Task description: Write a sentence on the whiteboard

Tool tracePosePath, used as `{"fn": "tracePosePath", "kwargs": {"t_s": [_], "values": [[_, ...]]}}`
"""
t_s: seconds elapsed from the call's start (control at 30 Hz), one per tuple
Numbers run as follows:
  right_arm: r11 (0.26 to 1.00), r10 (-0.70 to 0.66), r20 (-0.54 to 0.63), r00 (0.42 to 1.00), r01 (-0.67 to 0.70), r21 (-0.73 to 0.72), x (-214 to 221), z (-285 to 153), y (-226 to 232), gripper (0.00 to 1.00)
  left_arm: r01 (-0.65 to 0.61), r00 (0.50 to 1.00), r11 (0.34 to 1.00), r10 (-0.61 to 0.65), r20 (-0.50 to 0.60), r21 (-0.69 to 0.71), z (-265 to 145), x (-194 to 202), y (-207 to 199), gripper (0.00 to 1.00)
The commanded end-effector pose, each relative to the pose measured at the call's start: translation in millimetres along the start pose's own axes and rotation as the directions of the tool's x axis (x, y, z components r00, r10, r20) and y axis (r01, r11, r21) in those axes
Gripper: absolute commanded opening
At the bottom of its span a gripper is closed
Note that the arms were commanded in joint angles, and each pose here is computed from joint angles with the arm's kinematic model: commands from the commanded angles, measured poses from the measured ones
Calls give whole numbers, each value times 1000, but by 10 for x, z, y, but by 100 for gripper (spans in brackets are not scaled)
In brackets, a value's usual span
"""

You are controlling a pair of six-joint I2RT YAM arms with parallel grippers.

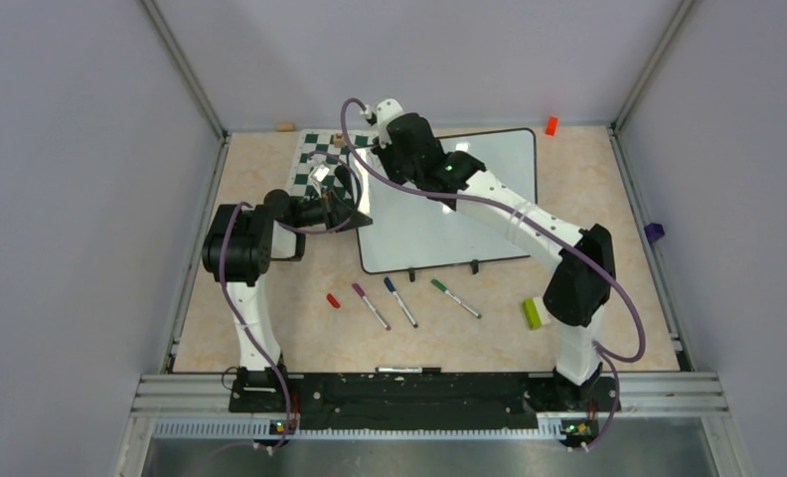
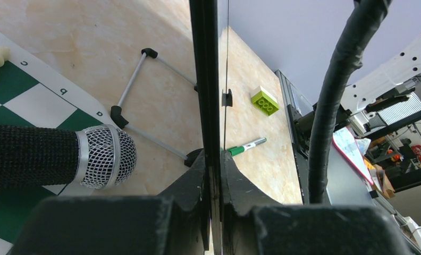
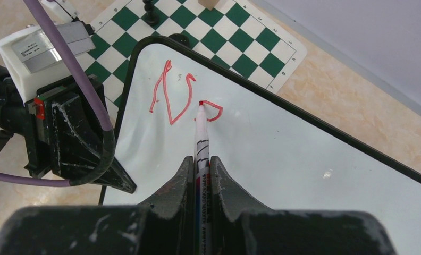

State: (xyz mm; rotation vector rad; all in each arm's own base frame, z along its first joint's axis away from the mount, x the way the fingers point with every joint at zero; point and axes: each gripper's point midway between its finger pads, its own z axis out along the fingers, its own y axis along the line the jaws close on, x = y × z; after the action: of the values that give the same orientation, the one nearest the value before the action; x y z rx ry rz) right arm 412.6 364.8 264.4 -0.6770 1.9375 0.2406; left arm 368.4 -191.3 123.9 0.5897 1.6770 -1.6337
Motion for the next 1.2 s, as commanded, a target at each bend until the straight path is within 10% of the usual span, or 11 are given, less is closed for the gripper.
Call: {"fn": "tracePosePath", "kwargs": {"t_s": [0.0, 1.17], "values": [[1000, 4, -18, 1000, -4, 3, -2, 38, -69, 0, -225, 974, 974, 225, 24, 20, -5, -144, -93, 0], [994, -5, -103, 995, 16, 104, 268, -154, -281, 0, -226, 974, 974, 225, 24, 19, -8, -138, -93, 0]]}}
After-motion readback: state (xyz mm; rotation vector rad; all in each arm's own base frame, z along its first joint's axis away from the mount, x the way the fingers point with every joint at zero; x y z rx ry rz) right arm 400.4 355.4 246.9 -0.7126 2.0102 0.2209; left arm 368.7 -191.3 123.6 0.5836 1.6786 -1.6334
